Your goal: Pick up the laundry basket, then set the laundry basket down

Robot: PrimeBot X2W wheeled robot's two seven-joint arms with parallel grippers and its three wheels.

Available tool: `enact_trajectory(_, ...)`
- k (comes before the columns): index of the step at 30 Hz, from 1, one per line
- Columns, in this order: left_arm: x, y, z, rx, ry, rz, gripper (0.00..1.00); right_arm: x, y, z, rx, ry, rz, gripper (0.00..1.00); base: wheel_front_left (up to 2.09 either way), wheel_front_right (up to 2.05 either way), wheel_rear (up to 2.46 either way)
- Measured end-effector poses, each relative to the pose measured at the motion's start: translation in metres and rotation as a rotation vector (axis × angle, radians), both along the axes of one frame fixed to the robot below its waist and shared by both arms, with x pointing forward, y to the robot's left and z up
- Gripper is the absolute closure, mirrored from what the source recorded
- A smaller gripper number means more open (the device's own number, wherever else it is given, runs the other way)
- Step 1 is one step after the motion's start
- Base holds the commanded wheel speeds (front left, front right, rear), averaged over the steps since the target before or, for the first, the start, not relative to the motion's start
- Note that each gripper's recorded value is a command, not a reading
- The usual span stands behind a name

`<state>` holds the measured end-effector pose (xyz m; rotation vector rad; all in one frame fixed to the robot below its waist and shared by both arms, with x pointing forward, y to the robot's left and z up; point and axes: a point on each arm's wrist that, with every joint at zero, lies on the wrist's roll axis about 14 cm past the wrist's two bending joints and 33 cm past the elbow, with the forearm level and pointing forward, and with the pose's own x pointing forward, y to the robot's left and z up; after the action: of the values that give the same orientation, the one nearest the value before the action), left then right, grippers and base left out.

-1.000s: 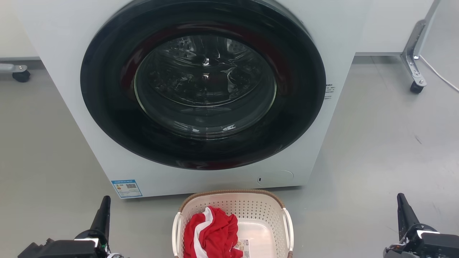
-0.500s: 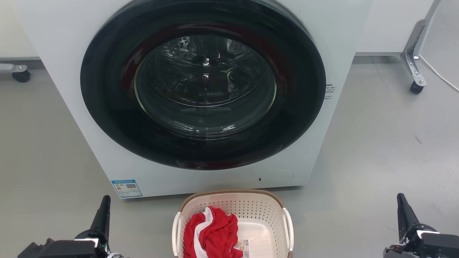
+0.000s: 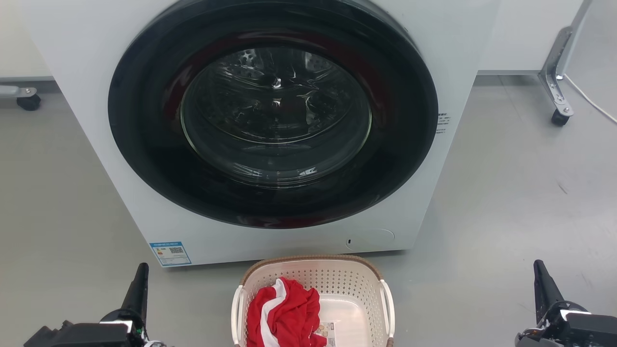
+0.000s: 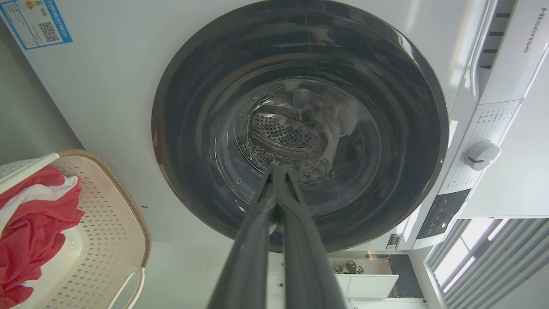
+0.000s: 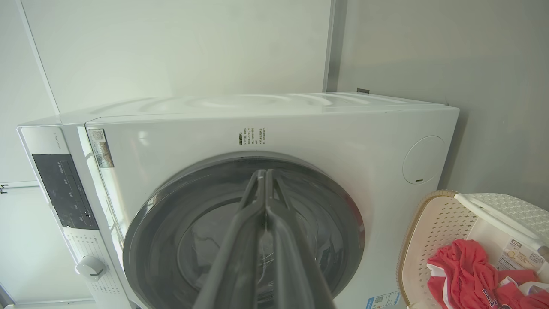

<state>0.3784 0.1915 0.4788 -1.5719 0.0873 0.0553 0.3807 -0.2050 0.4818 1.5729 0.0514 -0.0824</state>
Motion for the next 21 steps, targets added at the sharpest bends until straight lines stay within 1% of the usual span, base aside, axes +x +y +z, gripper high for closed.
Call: enact_trajectory(21,-0.0001,0.0,-0.0004,0.0,0.001,0.0,1.0,0.0,0.0,0.0,0.001,0.0,0.0,1.0,0.0,0.0,0.0)
